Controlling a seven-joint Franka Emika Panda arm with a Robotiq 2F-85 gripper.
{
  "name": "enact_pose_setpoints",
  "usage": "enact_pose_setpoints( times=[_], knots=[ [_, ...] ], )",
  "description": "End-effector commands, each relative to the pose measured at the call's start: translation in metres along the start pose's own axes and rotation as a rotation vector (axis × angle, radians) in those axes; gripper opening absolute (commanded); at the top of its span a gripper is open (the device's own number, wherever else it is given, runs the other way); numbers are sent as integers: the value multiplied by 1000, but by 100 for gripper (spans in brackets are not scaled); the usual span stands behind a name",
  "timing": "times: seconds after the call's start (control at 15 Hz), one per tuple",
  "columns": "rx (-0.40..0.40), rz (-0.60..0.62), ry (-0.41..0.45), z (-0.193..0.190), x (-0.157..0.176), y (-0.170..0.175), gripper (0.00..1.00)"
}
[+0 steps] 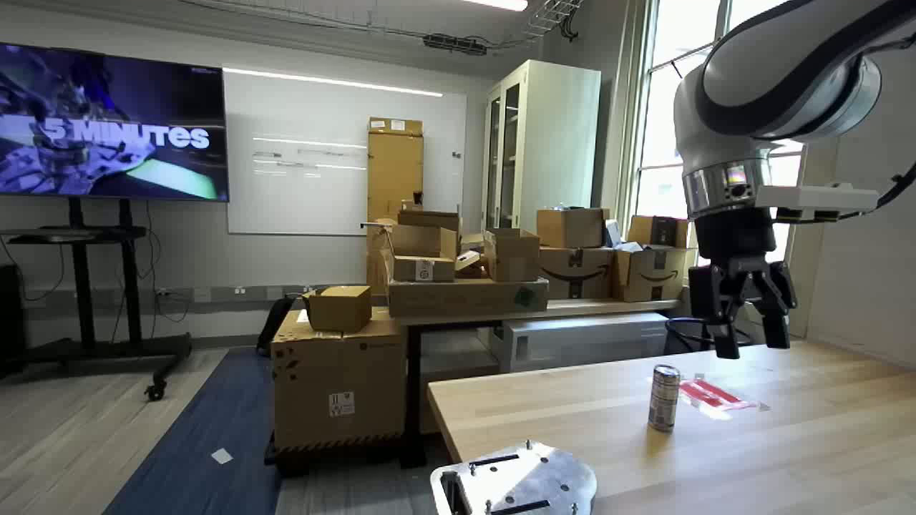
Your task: Put the grey can on the silver platform on the left
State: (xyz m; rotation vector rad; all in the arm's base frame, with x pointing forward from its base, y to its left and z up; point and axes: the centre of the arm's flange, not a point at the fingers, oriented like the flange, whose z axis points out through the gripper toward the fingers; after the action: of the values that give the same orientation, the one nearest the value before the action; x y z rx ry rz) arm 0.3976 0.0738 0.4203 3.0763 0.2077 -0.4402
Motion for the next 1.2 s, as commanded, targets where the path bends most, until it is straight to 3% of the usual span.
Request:
enact_pose_setpoints(
  times=[0.0, 1.13],
  knots=[
    [0, 0, 0, 0, 0, 0, 100],
    [-13, -6, -1, 3, 1, -1, 100]
  ],
)
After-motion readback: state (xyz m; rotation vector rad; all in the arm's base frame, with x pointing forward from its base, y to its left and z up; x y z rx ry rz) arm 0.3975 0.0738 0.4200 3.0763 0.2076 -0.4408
